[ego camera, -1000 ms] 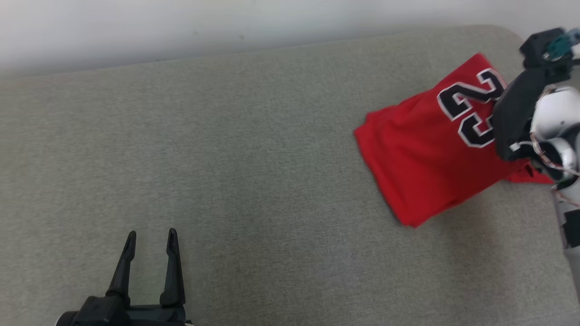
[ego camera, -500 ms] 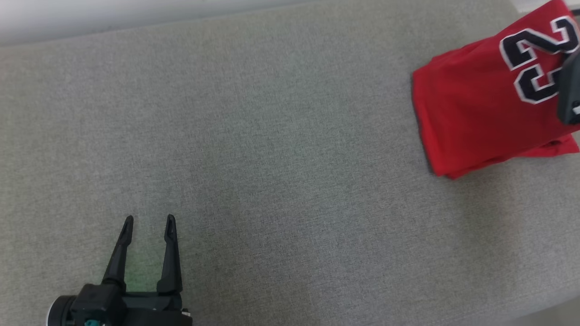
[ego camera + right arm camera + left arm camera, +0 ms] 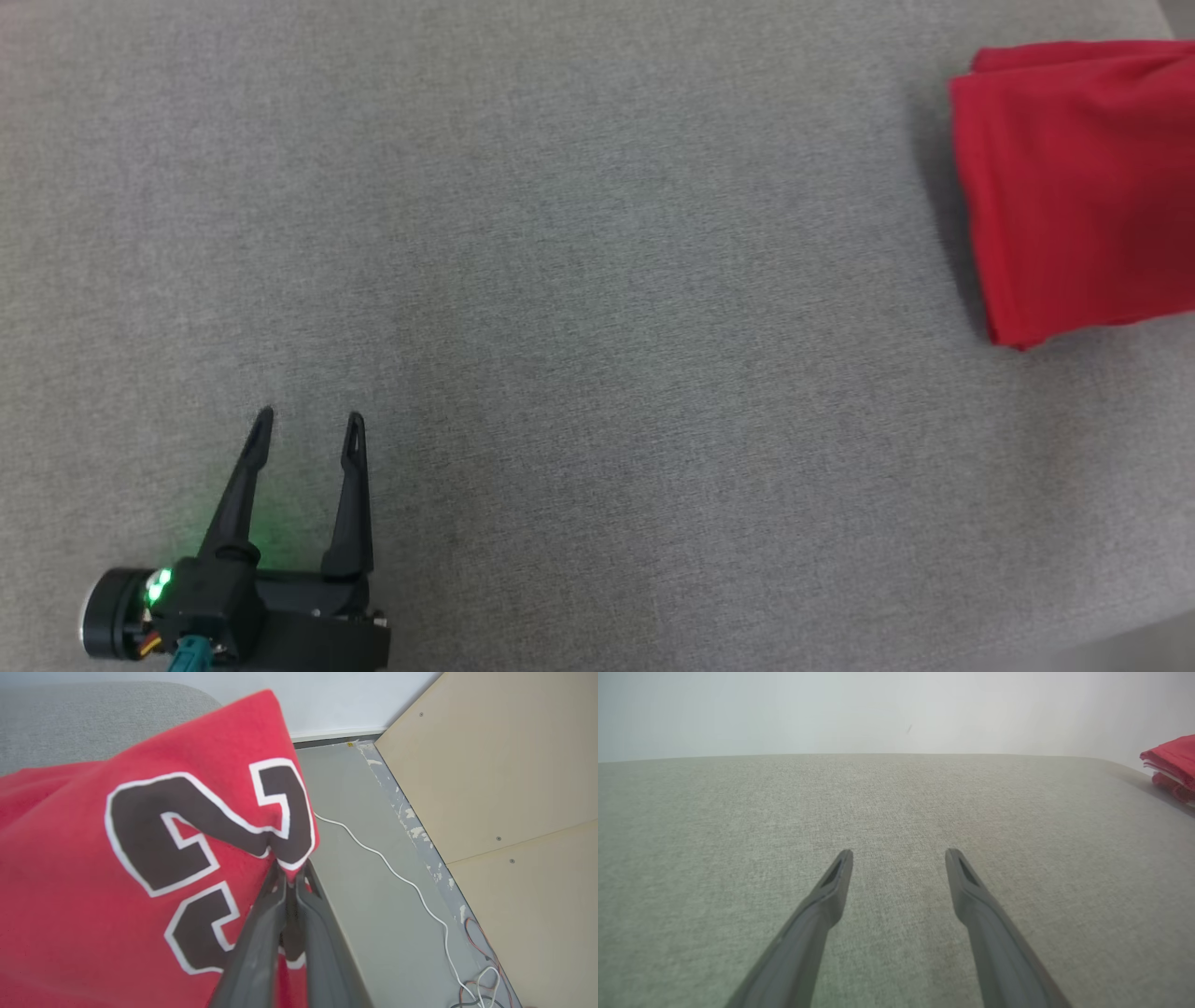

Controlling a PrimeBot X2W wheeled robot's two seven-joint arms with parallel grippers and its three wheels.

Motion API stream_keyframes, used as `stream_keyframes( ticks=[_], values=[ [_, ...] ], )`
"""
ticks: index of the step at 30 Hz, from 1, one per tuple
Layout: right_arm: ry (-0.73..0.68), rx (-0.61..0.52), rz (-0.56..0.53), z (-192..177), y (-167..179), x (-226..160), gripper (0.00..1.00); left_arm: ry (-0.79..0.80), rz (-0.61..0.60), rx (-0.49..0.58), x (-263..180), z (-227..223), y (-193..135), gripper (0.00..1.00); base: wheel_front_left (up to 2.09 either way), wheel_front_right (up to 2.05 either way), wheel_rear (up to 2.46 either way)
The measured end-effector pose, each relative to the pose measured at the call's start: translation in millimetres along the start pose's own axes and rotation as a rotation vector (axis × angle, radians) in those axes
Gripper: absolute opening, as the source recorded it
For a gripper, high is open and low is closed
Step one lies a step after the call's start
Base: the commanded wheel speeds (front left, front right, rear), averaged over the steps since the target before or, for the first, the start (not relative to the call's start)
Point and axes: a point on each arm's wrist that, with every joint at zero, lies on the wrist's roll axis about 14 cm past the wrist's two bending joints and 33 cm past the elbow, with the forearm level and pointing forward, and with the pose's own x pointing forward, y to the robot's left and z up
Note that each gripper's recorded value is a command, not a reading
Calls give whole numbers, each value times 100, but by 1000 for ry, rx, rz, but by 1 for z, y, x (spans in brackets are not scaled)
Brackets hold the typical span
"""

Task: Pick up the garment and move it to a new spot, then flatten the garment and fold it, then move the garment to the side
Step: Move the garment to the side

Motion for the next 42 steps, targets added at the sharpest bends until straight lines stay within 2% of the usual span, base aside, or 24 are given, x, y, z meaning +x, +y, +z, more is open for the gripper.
stream_keyframes(
  ticks=[3, 4, 5, 6, 14, 20, 27, 34, 37, 42],
  values=[
    [-14, 37, -40, -6, -5, 7, 0, -22, 4, 17, 4, 7, 3, 100, 0, 0, 0],
    [-25, 41, -49, -7, -4, 9, 5, -28, 1, 23, 4, 9, 4, 100, 0, 0, 0],
    [-33, 49, -51, -8, -3, 11, 89, -32, 1, 31, 4, 10, 5, 100, 0, 0, 0],
    [-31, 62, -49, -11, -1, 12, 100, -36, 1, 36, 4, 12, 6, 100, 0, 0, 0],
    [-183, 97, 31, 6, 28, 0, 100, -96, 48, 37, -2, 36, 14, 100, 0, 0, 0],
    [-340, 160, 210, 16, 75, -31, 100, -108, 60, -9, -20, 45, 10, 100, 0, 0, 0],
    [-545, 311, 408, 23, 118, -86, 100, -117, 162, -32, -50, 55, 26, 100, 0, 0, 0],
    [-628, 398, 563, -3, 151, -130, 100, -134, 251, -40, -77, 65, 39, 100, 0, 0, 0],
    [-613, 438, 597, -24, 158, -139, 100, -136, 288, -35, -89, 66, 45, 100, 0, 0, 0],
    [-617, 443, 638, -50, 170, -161, 100, -141, 333, -34, -109, 68, 52, 100, 0, 0, 0]
  ],
)
